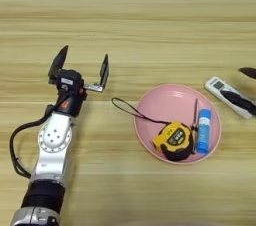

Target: Move the objects on the table

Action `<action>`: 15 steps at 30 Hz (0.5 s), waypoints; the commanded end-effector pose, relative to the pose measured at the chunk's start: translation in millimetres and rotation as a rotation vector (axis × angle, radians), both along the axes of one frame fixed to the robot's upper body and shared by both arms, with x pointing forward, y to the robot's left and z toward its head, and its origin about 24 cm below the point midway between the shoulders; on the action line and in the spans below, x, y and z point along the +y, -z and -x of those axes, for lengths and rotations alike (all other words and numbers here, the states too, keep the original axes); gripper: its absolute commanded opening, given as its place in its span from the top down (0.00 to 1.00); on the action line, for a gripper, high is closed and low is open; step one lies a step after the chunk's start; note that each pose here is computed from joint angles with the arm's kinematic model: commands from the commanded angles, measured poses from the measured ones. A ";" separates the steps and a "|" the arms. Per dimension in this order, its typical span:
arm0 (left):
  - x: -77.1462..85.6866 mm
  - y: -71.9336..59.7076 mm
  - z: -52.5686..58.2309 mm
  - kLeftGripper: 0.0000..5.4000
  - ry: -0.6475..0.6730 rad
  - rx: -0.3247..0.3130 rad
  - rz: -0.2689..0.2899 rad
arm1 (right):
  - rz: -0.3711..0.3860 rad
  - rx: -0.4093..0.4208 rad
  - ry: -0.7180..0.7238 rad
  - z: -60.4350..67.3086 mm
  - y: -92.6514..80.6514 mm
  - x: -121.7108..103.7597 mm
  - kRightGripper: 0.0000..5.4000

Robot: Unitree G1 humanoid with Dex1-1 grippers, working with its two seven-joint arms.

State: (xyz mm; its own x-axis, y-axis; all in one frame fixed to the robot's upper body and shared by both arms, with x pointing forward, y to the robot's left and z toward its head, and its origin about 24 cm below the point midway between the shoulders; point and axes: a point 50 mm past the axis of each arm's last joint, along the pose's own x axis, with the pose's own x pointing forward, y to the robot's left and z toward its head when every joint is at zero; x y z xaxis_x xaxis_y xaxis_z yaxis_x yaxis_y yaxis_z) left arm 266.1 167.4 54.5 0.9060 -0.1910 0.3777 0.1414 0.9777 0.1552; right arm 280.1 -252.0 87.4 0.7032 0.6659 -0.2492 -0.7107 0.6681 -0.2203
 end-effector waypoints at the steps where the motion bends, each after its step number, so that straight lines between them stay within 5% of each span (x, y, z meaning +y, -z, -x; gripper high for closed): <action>1: -2.4 -0.9 -3.0 0.00 0.001 -0.007 -0.014 | -0.047 -0.054 -0.071 4.0 -18.6 14.2 0.00; 15: -6.1 1.3 -5.4 0.00 0.002 -0.002 -0.015 | -0.018 -0.003 -0.321 33.0 -30.4 46.3 0.00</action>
